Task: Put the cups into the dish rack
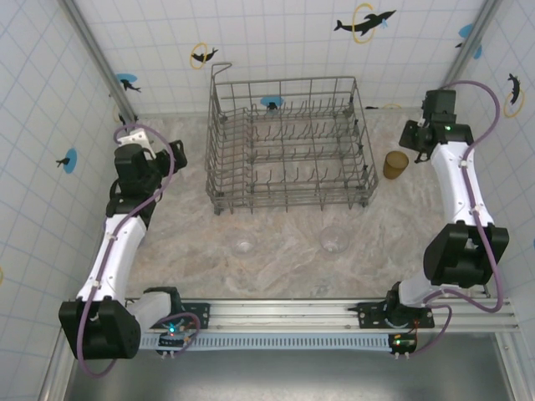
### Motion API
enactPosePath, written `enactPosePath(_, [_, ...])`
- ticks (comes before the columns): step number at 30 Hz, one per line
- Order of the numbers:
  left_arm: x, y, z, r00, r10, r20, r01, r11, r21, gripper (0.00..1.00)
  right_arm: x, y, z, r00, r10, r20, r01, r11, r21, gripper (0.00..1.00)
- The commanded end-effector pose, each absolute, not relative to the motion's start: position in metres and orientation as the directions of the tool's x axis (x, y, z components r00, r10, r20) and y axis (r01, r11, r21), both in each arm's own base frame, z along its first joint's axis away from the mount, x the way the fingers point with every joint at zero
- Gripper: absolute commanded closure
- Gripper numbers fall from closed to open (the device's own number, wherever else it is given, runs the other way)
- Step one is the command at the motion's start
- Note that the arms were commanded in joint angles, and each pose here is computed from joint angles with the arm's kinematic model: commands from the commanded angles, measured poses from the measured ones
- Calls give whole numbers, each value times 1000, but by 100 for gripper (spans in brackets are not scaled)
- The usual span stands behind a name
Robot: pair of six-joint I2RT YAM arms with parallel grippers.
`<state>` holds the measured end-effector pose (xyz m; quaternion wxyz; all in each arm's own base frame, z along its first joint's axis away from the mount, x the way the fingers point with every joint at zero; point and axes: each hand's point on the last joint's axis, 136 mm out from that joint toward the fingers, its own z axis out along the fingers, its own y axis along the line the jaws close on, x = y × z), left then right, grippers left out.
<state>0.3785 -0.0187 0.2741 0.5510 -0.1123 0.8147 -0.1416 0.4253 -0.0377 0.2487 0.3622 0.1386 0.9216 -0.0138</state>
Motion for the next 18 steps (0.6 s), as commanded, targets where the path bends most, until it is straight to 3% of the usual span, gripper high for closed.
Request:
enactPosePath(1, [378,-25,289,-368,-360,-857,2,922,-388,2,437,-10,268,-662,236,-711,212,969,124,100])
enactPosePath(13, [389,-39,336,-326,-400,-857,74,893,-444,2,449,57,307,-618,121,-777,47,992,116,100])
enactPosePath(18, [395,-56,342,-345,-427,-836,136,858,-495,2,447,102,317,-596,122,-793,-107,967,230,100])
